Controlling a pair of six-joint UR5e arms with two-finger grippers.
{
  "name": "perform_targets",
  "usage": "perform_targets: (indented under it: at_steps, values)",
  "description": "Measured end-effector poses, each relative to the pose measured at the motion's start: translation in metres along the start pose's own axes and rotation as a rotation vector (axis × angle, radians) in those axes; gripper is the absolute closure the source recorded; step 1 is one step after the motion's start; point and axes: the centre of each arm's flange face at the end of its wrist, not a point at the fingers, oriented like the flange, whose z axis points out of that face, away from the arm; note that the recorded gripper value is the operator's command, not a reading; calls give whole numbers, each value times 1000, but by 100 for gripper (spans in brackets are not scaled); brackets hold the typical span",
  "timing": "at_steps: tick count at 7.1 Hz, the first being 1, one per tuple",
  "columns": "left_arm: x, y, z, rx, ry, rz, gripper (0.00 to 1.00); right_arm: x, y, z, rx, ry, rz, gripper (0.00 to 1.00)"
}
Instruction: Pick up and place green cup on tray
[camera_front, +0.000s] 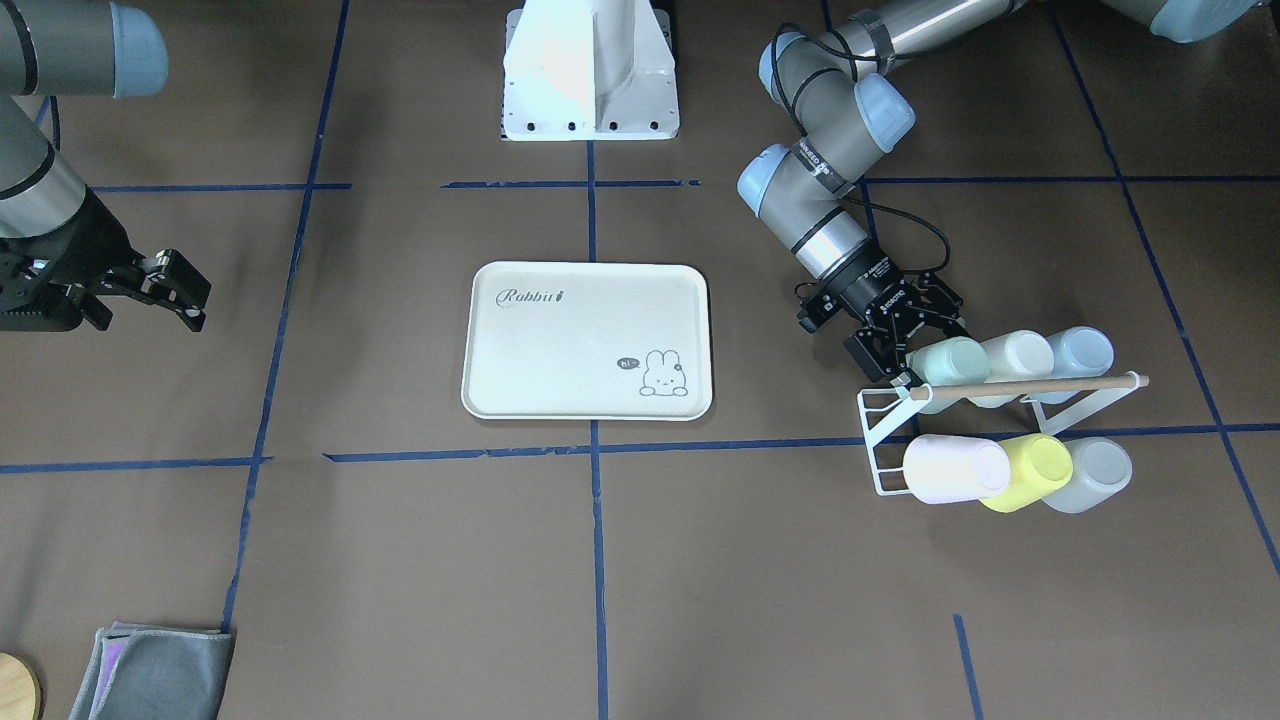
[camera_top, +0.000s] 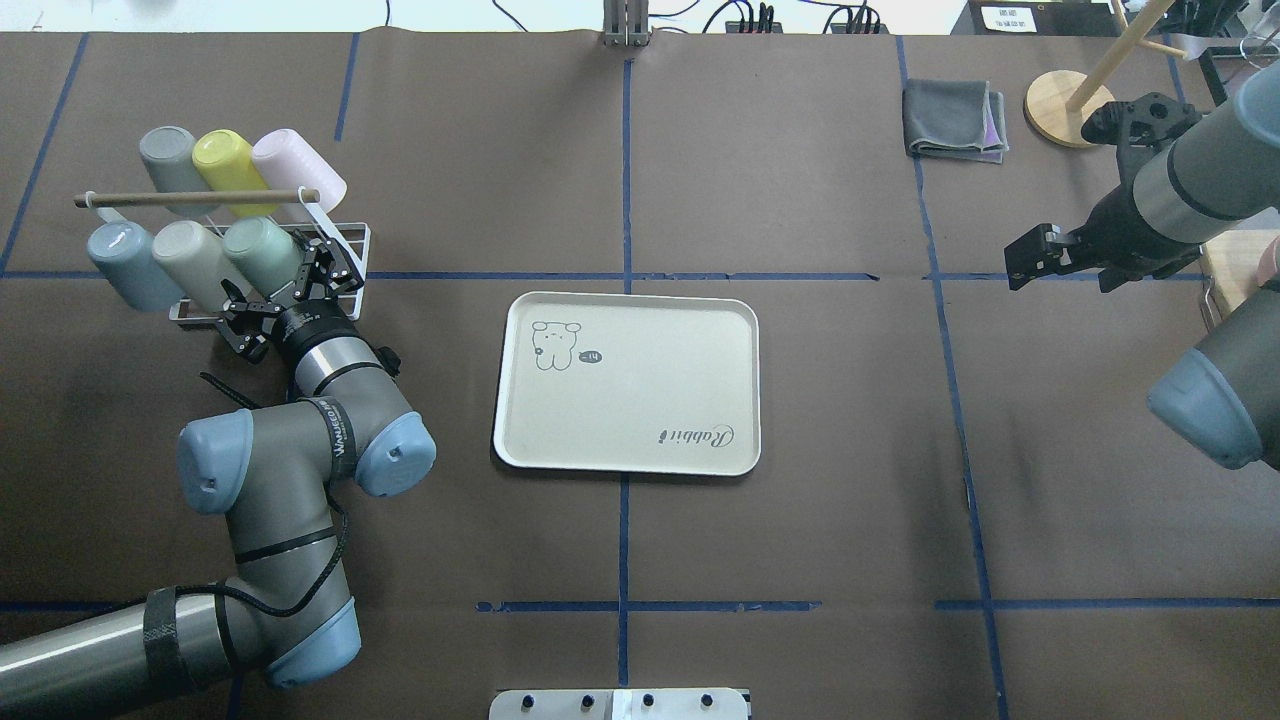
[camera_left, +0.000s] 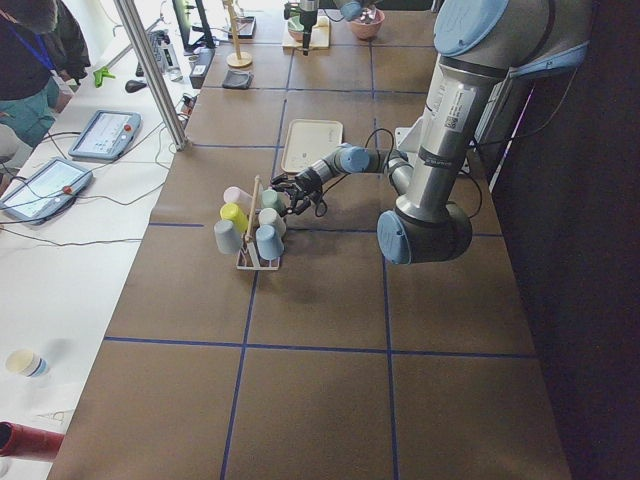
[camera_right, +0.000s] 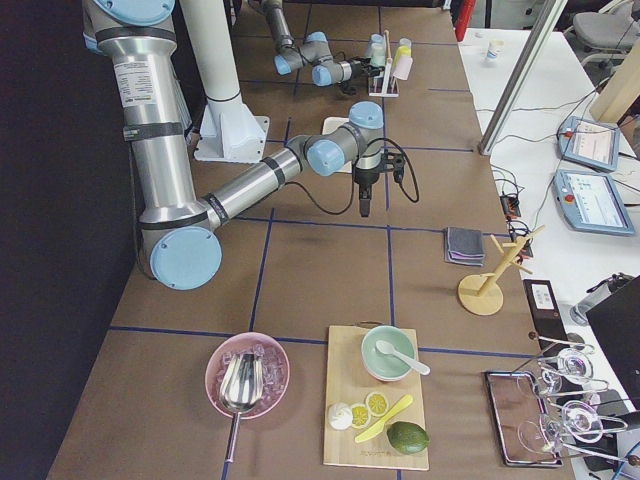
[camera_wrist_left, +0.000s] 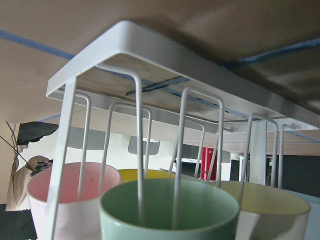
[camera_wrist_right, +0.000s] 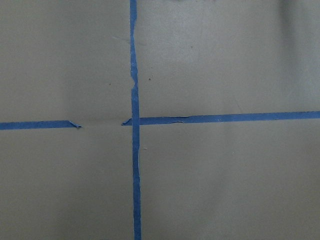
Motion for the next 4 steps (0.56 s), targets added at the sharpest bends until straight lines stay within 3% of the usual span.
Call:
perform_targets:
  at_steps: [4]
  values:
    - [2,-8,1,-12,-1,41,1,1,0,0,0,1,1,0]
